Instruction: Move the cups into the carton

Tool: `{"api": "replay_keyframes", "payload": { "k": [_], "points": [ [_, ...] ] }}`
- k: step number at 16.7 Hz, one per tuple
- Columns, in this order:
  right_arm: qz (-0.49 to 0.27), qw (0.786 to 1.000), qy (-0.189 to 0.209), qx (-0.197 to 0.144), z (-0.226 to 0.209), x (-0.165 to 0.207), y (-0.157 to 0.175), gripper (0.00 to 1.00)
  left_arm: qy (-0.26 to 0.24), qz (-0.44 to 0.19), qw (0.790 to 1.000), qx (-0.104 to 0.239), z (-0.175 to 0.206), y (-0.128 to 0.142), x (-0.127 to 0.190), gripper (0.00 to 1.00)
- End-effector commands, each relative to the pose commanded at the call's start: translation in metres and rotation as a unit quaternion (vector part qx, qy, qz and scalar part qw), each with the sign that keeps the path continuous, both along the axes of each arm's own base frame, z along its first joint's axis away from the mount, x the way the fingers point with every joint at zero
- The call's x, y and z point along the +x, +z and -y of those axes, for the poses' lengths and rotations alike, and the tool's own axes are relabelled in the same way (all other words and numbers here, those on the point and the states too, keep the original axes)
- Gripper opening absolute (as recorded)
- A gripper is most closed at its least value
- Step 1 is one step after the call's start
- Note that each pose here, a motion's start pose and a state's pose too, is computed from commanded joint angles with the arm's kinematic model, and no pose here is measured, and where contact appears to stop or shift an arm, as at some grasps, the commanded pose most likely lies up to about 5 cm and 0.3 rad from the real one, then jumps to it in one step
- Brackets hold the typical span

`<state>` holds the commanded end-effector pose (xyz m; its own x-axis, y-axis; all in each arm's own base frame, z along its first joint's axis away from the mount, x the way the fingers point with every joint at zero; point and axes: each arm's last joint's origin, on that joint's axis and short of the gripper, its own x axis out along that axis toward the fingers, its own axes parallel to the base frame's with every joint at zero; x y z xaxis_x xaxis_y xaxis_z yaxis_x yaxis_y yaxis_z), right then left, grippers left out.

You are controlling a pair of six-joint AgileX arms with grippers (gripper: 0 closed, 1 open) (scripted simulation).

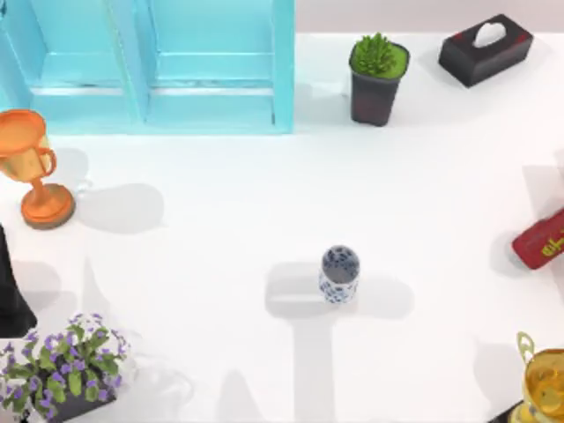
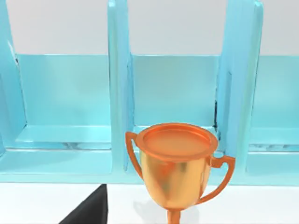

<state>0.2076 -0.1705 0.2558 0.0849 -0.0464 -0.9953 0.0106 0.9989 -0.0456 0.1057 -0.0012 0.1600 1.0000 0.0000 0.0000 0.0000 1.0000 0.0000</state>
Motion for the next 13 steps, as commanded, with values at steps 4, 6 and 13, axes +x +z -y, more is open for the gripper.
{"api": "replay_keyframes", "payload": {
  "k": [4,6,13],
  "points": [
    [-0.001,1.000,-0.001,0.000,-0.004,0.000,-0.034,0.00,0.000,0.000,1.000,0.000,0.000,0.000,0.000,1.00],
    [-0.001,1.000,-0.001,0.000,-0.005,0.000,-0.039,0.00,0.000,0.000,1.000,0.000,0.000,0.000,0.000,1.00],
    [-0.001,1.000,-0.001,0.000,-0.005,0.000,-0.039,0.30,0.000,0.000,1.000,0.000,0.000,0.000,0.000,1.00]
  ]
}}
